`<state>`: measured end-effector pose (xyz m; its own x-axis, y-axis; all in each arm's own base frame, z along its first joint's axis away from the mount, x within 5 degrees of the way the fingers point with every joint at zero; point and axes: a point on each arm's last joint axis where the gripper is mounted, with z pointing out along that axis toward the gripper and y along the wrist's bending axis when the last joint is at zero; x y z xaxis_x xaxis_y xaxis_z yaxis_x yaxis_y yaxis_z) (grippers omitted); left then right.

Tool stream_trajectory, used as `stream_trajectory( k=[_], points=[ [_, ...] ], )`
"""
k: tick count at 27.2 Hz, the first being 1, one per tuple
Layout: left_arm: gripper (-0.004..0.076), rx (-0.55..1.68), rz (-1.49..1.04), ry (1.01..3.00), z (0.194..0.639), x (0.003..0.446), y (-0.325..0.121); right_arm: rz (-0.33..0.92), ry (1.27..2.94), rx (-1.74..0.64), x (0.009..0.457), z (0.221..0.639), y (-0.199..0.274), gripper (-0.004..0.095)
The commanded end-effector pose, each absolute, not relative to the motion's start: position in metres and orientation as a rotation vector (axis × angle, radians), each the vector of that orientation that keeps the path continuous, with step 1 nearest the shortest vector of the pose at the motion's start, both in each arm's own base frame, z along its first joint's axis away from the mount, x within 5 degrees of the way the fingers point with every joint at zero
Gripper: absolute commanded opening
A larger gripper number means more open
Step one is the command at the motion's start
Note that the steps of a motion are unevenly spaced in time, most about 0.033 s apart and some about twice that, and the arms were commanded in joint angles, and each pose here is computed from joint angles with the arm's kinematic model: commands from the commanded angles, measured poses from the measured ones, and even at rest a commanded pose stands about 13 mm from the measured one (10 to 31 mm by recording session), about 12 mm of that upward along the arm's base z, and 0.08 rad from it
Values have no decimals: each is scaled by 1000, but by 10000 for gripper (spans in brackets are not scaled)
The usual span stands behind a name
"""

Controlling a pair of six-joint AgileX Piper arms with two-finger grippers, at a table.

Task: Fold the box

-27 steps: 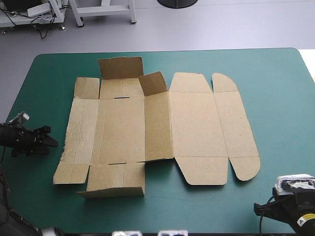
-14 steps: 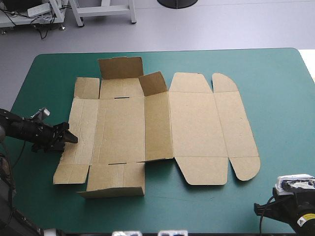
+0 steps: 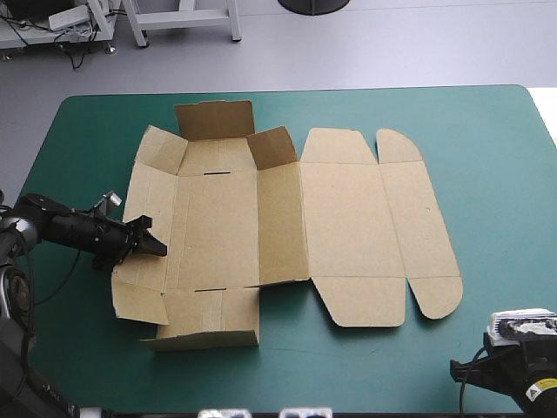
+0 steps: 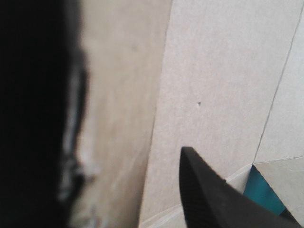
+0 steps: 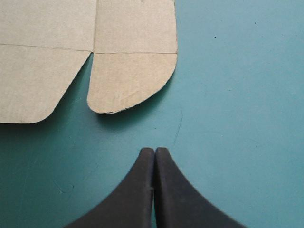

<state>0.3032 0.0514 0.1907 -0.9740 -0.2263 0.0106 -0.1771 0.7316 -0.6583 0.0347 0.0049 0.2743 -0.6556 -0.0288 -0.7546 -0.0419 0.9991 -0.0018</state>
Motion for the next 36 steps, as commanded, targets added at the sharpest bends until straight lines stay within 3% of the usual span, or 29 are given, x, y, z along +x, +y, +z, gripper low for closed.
stream_trajectory(
  k=[1, 2, 8, 16, 20, 25, 31, 36],
  points=[
    [57, -281, -1227, 2833, 211, 298, 40, 6, 2211, -52, 39, 286, 4, -20],
    [-14, -271, -1214, 2836, 213, 297, 40, 11, 2211, -52, 39, 286, 5, -20],
    [-9, -171, -1029, 2857, 238, 302, 45, 31, 2209, -50, 39, 286, 6, -19],
    [-9, 497, -350, 2795, 324, 317, 5, 31, 2209, -50, 39, 286, 6, -20],
    [-9, 869, -225, 2635, 348, 320, -33, 31, 2209, -50, 39, 286, 6, -19],
    [-9, 1131, 86, 2426, 379, 324, -67, 31, 2209, -50, 39, 286, 6, -20],
    [-9, 1139, 221, 2091, 417, 334, -98, 31, 2209, -50, 39, 286, 6, -20],
    [-9, 1453, 272, 1733, 433, 315, -158, 30, 2202, -49, 39, 287, 6, -18]
  ],
)
